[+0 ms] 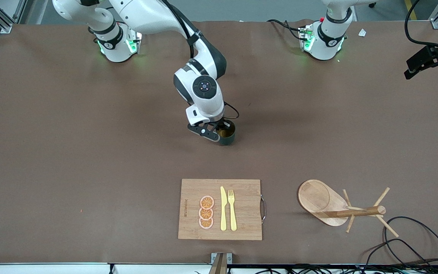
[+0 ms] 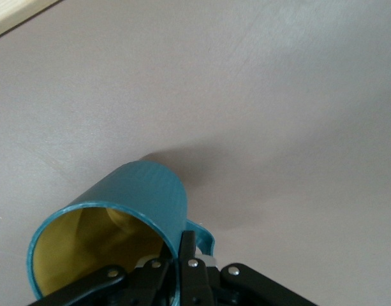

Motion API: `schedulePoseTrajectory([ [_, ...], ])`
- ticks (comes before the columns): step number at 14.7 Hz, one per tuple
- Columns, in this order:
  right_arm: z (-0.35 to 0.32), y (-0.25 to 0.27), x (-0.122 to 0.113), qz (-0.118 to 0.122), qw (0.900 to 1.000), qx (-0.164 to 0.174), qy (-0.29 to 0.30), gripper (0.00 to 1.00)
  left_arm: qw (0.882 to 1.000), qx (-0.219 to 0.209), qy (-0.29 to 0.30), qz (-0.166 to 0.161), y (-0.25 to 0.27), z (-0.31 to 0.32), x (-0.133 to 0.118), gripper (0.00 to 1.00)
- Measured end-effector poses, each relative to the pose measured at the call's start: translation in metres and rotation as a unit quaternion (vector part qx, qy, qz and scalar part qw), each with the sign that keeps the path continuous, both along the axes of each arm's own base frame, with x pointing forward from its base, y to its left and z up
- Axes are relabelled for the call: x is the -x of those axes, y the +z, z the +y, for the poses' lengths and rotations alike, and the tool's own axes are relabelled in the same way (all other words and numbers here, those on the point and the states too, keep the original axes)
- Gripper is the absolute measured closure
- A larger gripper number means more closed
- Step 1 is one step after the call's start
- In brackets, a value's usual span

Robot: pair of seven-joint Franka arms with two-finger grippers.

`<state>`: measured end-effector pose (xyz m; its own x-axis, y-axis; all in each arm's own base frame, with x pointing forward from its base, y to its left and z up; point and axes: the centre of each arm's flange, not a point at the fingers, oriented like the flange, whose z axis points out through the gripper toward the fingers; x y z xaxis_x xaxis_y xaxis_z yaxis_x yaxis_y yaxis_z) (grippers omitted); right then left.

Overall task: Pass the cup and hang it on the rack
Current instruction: 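Carry the teal mug with the right gripper to the table center, then release the mug and withdraw the right gripper while the left gripper approaches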

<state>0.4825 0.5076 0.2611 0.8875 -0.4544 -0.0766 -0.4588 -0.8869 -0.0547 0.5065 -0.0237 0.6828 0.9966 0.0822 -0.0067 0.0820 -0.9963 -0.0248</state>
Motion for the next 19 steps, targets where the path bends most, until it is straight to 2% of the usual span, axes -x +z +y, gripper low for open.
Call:
schedulePoseTrajectory([
  [3,0.008,-0.004,0.008,-0.001,1.0,0.0,0.001,0.96,1.0,0.0,-0.01,0.002,-0.002,-0.01,-0.001,0.0],
  [6,0.009,-0.005,0.009,-0.005,0.999,-0.001,0.05,0.96,1.0,0.0,-0.025,0.008,-0.012,-0.026,-0.007,0.0],
  [10,0.009,-0.005,0.009,-0.007,0.997,-0.001,0.076,0.95,0.999,0.004,-0.046,-0.014,-0.022,-0.05,-0.024,0.0],
  [12,0.009,-0.005,0.008,-0.008,0.997,-0.002,0.077,0.84,0.999,0.007,-0.043,-0.028,-0.027,-0.061,-0.032,0.0],
  [13,0.008,-0.004,0.007,-0.009,0.997,-0.002,0.078,0.7,0.999,0.009,-0.04,-0.031,-0.031,-0.065,-0.037,0.0],
  [16,0.003,0.011,0.0,-0.002,0.996,0.005,0.094,0.43,0.999,0.016,-0.029,-0.034,-0.049,-0.085,-0.05,0.0],
  [17,-0.003,0.028,-0.006,-0.001,0.994,0.005,0.107,0.36,0.999,0.018,-0.027,-0.032,-0.055,-0.094,-0.053,0.0],
  [19,-0.034,0.074,-0.028,0.008,0.99,0.005,0.137,0.13,0.999,0.02,-0.019,-0.027,-0.062,-0.112,-0.054,0.0],
])
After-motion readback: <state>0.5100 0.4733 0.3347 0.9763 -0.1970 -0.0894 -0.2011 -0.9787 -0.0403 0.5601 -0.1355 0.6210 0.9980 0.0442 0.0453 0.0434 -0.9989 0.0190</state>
